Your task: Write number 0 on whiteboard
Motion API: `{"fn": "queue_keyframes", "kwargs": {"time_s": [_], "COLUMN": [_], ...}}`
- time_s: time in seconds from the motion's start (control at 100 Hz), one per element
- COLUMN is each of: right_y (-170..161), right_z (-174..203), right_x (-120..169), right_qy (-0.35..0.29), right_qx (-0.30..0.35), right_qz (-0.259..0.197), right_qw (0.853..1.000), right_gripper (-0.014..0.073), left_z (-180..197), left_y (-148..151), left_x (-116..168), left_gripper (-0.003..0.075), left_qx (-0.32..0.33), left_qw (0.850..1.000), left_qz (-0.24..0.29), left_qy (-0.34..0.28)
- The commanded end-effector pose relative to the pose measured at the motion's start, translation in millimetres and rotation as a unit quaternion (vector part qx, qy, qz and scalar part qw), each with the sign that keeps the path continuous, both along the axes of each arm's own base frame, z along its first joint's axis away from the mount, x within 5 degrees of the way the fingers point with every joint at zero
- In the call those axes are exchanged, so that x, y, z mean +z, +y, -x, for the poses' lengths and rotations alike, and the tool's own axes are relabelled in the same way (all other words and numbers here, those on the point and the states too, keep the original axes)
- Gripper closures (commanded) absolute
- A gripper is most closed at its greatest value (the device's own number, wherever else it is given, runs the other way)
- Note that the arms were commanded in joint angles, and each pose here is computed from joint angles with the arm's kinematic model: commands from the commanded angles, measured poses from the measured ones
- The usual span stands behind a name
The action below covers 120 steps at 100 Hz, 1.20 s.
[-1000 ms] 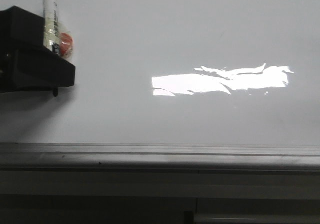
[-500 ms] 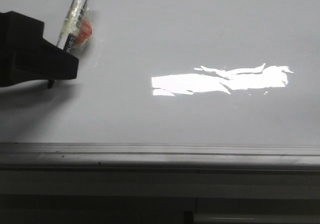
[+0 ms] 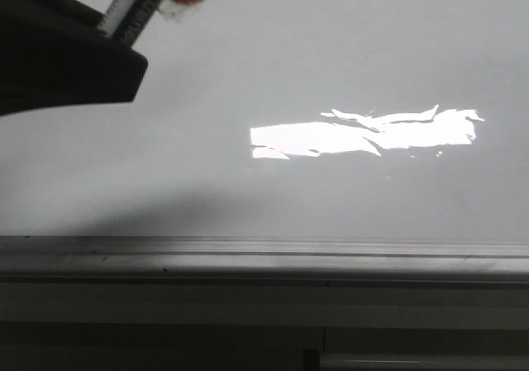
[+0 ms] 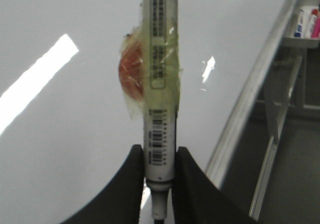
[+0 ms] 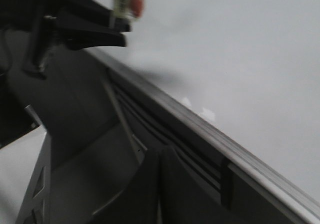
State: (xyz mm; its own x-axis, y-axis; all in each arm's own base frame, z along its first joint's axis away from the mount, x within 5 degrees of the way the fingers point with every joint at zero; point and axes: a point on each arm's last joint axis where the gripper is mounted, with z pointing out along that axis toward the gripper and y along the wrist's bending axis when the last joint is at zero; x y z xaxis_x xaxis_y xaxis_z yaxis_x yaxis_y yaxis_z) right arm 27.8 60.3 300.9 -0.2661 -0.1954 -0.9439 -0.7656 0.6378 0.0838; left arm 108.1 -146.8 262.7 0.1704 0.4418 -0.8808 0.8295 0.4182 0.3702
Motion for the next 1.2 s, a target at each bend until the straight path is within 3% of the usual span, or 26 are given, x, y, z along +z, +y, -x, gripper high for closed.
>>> {"fn": "queue_keyframes", "kwargs": {"time_s": [0.0, 0.05, 0.16, 0.23, 0.47, 0.59, 0.76, 1.19], "right_y": [10.2, 14.6, 27.6, 35.9, 61.2, 68.6, 81.6, 94.7], "right_z": [-15.0, -21.8, -41.7, -54.4, -82.5, -94.1, -110.7, -134.9], "right_x": [16.6, 15.2, 11.3, 13.9, 39.6, 44.4, 39.2, 16.9], "right_qy": [-0.029, -0.009, 0.056, 0.073, 0.021, 0.030, 0.047, 0.082], "right_qx": [0.047, 0.065, 0.103, 0.118, 0.184, 0.191, 0.217, 0.213], "right_qz": [0.004, 0.018, 0.039, 0.037, 0.015, 0.005, -0.025, -0.017], "right_qw": [0.998, 0.998, 0.992, 0.990, 0.983, 0.981, 0.975, 0.973], "right_gripper": [0.0599, 0.0531, 0.0253, 0.0155, 0.0152, 0.0152, 0.0152, 0.0152], "left_z": [7.6, 11.0, 14.2, 15.2, 15.9, 15.9, 15.9, 15.9], "left_y": [-6.6, -7.9, -8.0, -7.0, -6.4, -6.4, -6.4, -6.4], "left_x": [12.3, 9.5, 3.3, 0.0, -1.7, -1.7, -1.7, -1.7], "left_gripper": [0.0740, 0.0740, 0.0740, 0.0740, 0.0740, 0.0740, 0.0740, 0.0740], "left_qx": [-0.042, -0.050, -0.048, -0.043, -0.042, -0.042, -0.042, -0.042], "left_qw": [0.998, 0.997, 0.996, 0.994, 0.993, 0.993, 0.993, 0.993], "left_qz": [-0.008, -0.028, -0.067, -0.089, -0.104, -0.104, -0.104, -0.104], "left_qy": [-0.046, -0.049, -0.043, -0.040, -0.044, -0.044, -0.044, -0.044]}}
